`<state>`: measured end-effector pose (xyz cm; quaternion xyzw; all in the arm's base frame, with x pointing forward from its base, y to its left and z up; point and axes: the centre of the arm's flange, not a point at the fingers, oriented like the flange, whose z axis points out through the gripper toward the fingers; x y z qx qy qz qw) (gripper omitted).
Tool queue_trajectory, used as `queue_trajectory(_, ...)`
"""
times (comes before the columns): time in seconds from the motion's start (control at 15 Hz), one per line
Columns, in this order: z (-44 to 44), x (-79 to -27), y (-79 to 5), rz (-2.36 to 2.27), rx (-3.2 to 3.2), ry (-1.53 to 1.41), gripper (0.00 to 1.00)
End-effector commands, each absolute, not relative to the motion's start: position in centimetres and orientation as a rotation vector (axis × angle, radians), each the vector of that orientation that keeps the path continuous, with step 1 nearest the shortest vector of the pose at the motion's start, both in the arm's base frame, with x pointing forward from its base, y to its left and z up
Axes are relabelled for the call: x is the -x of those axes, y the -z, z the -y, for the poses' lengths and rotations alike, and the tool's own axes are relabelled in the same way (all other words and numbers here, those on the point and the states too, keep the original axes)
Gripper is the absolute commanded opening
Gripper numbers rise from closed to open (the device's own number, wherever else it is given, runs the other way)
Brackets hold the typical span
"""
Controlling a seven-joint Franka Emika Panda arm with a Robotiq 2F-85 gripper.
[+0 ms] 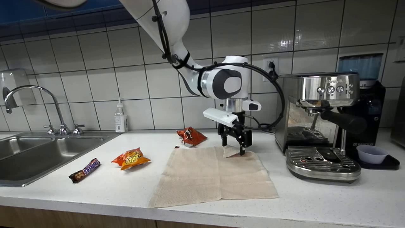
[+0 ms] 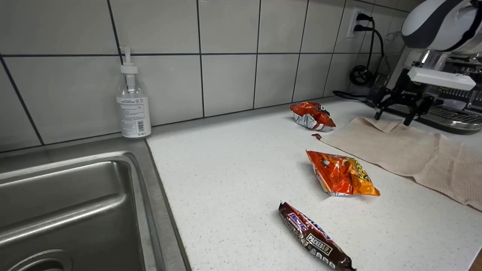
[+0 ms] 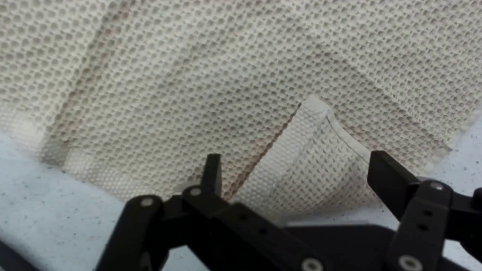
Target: Fold the cloth
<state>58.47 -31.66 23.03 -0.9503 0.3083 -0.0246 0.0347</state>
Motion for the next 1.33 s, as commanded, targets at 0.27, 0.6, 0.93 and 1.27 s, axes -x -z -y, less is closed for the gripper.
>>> queue_trajectory(0.27, 32.20, -59.43, -22.98, -0.927, 2.906, 0.089, 1.00)
queue_trajectory(0.6, 32.26, -59.61, -23.02, -0.927, 2.909, 0.095, 1.00)
queue_trajectory(0.93, 32.28, -59.69, -22.58, -0.929, 2.910, 0.087, 1.00)
queue_trajectory(1.27, 32.33, -59.81, -22.47, -0.927, 2.913, 0.091, 0.75)
